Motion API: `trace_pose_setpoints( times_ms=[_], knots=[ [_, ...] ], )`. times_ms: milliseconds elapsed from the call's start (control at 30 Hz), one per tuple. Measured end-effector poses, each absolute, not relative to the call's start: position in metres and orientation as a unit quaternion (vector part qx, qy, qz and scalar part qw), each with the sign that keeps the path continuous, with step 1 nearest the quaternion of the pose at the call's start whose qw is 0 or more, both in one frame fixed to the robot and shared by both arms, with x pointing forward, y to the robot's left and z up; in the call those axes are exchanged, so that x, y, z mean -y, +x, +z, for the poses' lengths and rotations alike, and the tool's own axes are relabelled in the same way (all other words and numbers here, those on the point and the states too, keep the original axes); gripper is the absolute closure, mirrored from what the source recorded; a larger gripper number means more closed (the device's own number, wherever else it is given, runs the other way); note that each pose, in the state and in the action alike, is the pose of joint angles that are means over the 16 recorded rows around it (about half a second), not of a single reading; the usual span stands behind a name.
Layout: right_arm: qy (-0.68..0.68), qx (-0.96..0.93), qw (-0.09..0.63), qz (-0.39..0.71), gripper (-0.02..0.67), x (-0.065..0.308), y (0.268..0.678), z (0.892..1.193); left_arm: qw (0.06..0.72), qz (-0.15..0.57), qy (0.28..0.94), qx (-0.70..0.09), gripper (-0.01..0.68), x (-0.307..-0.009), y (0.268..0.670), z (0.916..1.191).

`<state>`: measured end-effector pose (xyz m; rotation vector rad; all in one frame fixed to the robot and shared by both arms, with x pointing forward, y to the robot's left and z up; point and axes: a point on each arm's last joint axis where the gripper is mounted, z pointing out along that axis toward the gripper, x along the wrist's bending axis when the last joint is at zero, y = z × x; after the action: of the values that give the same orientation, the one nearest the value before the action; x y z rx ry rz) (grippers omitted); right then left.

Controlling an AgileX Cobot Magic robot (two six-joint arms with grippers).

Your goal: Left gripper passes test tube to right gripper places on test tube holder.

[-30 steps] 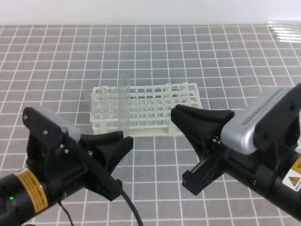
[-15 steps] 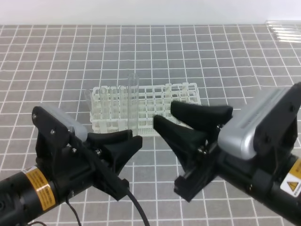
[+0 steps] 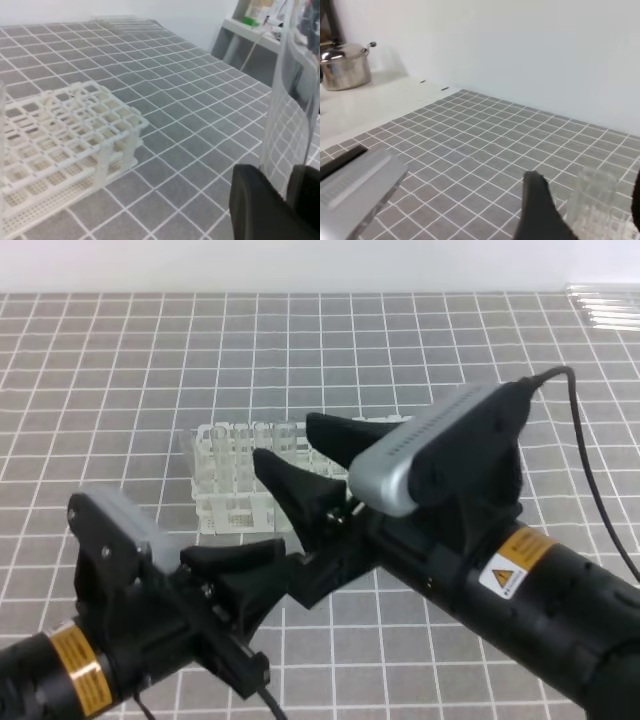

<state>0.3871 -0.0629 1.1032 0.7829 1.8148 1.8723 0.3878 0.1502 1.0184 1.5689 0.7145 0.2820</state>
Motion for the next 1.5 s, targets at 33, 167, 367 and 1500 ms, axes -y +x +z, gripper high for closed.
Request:
trace_pose_setpoints(
  times_ms=[33,167,367,1500],
  knots=[
    [0.282,-0.652,0.208,0.672,0.287,0.061,0.388,1.102,0.644,0.122,0.688,-0.312,0.597,-0.15,0.387,1.018],
    [0.288,-0.65,0.21,0.671,0.286,0.056,0.392,1.1,0.651,0.117,0.684,-0.307,0.603,-0.151,0.384,1.015],
    [0.295,-0.645,0.212,0.672,0.286,0.054,0.395,1.099,0.66,0.113,0.679,-0.3,0.597,-0.151,0.382,1.015],
    [0.324,-0.635,0.189,0.675,0.415,0.049,0.399,1.093,0.662,0.123,0.69,-0.267,0.609,-0.149,0.379,1.016]
  ],
)
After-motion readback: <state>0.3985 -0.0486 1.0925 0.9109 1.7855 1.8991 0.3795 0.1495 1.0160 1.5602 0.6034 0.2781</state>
